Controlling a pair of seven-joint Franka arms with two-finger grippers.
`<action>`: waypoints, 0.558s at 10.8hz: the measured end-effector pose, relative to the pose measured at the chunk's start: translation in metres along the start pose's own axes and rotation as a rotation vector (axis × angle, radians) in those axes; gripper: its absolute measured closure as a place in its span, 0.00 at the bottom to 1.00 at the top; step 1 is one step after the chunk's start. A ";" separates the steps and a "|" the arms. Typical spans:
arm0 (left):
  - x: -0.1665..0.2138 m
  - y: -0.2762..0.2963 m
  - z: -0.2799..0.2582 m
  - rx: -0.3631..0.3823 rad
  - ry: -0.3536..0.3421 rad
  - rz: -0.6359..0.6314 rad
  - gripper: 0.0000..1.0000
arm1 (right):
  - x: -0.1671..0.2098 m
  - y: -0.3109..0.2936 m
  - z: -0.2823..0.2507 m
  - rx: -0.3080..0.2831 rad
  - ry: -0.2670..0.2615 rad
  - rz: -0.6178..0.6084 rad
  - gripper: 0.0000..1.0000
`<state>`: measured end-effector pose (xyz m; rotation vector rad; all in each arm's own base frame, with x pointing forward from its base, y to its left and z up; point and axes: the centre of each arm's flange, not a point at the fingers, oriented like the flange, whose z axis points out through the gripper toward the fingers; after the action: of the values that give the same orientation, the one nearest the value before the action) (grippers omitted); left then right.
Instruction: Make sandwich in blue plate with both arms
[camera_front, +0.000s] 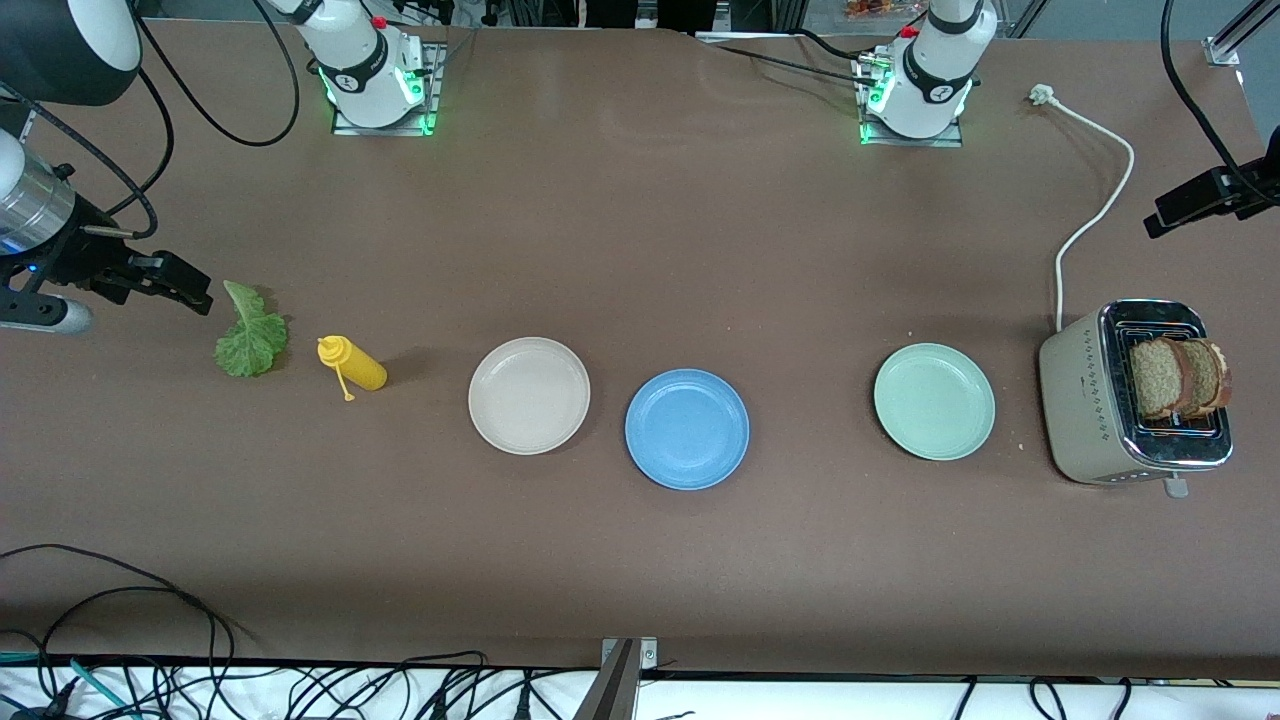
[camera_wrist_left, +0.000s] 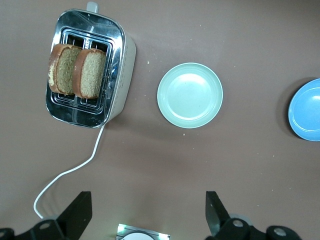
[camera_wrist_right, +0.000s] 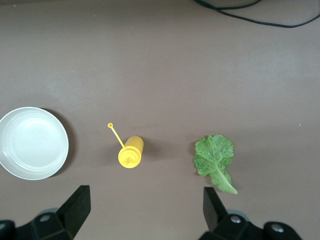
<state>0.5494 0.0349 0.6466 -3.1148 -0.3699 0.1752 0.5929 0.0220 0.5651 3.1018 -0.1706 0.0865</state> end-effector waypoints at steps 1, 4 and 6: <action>0.000 0.000 0.000 0.000 0.000 0.000 0.00 | 0.000 0.000 0.000 0.000 0.000 0.000 0.00; 0.000 0.002 0.000 0.000 0.000 0.004 0.00 | 0.001 0.000 -0.004 0.001 0.008 0.001 0.00; 0.000 0.002 0.000 0.001 -0.001 0.004 0.00 | 0.001 0.001 -0.006 0.002 0.013 0.002 0.00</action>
<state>0.5497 0.0329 0.6462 -3.1152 -0.3640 0.1773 0.5937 0.0213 0.5715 3.1022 -0.1731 0.1066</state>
